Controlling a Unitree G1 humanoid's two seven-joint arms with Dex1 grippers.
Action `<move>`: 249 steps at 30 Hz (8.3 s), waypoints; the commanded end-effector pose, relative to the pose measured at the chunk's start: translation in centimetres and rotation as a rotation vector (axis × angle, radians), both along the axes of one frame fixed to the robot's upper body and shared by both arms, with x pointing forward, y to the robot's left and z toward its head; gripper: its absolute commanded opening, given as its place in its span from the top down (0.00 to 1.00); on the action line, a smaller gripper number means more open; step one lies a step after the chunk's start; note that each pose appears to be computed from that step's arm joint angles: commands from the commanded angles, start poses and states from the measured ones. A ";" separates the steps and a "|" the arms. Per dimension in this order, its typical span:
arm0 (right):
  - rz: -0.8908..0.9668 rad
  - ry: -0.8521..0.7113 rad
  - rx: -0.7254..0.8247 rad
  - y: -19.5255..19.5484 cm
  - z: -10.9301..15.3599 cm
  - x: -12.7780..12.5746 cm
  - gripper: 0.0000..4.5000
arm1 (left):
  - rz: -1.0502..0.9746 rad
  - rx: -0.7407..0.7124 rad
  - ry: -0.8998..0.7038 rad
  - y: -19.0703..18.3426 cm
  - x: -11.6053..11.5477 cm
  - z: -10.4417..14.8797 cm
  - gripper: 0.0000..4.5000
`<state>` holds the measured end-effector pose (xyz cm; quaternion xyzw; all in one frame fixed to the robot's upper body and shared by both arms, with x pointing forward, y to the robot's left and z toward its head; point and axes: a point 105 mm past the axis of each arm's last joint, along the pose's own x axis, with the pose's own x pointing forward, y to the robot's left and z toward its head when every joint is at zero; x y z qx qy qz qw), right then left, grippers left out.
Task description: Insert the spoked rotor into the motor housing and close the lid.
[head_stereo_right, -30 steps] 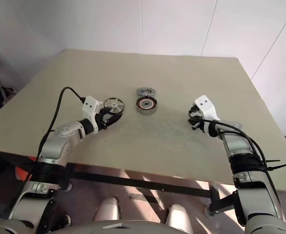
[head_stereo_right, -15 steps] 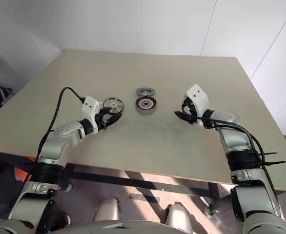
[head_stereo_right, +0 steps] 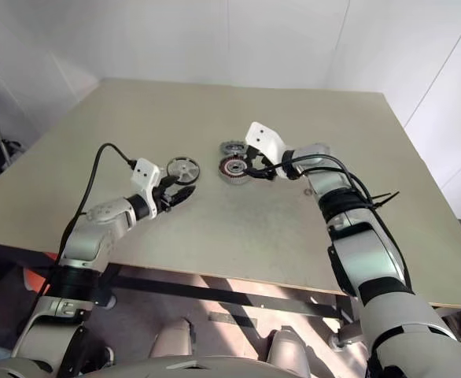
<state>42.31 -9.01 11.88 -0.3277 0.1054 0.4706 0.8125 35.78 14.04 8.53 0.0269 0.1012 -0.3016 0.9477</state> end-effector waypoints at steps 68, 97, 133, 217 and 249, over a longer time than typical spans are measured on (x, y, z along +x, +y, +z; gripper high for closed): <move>0.063 0.000 -0.002 -1.7 2.9 -5.9 1.00 | 0.049 0.007 -0.046 1.0 0.3 1.6 0.29; -0.227 -0.008 0.183 -4.1 5.6 -5.8 0.56 | 0.046 -0.015 -0.052 1.0 1.0 2.2 0.29; -0.668 0.210 0.129 -14.3 -5.0 -3.5 0.56 | 0.028 0.018 -0.041 1.0 1.4 1.9 0.29; -0.250 0.165 0.258 -3.3 0.7 -6.8 0.40 | 0.045 0.023 -0.030 1.2 1.2 1.2 0.29; -0.270 0.049 0.408 -3.4 5.4 -6.7 0.40 | 0.407 -0.589 0.248 2.7 6.2 1.0 0.29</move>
